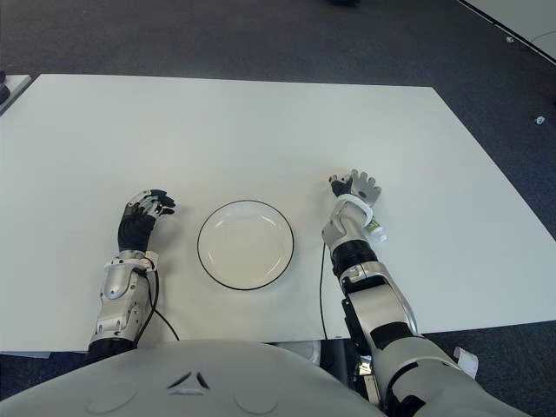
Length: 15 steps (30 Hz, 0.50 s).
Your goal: Put the toothpaste on the table into the plate.
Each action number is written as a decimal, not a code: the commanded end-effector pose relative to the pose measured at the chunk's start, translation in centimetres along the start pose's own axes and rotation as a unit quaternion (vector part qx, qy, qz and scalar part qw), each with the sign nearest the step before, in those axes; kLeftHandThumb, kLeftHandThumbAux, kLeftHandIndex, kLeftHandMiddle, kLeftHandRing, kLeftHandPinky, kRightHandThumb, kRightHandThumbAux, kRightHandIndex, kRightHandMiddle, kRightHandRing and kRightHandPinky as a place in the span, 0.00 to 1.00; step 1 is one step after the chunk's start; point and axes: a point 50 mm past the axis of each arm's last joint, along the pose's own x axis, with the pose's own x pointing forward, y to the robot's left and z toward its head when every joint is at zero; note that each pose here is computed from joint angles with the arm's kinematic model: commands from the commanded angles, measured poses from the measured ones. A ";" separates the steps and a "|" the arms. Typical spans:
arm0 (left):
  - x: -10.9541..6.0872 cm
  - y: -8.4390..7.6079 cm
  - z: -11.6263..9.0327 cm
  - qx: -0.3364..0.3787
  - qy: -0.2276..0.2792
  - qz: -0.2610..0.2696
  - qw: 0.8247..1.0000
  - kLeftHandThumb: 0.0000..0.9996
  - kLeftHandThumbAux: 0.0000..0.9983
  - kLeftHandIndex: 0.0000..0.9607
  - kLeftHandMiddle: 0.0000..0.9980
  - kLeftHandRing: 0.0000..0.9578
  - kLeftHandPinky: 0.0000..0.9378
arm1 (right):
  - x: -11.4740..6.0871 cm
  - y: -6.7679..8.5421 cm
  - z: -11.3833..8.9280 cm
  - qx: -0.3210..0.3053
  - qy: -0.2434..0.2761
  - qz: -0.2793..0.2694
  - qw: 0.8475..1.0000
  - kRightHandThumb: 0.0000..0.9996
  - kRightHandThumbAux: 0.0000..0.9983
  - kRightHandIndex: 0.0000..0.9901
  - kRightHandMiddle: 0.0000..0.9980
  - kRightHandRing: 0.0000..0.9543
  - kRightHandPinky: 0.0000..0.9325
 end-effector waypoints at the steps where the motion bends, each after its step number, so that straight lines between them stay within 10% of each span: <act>1: -0.6 0.2 -0.9 -0.008 0.031 0.012 0.999 0.71 0.73 0.45 0.51 0.51 0.52 | 0.1 0.7 0.0 -0.001 0.009 0.012 1.000 0.50 0.11 0.00 0.00 0.00 0.00; 15: -0.8 0.3 -0.8 -0.019 0.036 0.022 0.999 0.71 0.73 0.45 0.51 0.53 0.49 | -0.9 3.2 -1.1 -0.086 0.047 0.033 0.995 0.52 0.15 0.00 0.00 0.00 0.00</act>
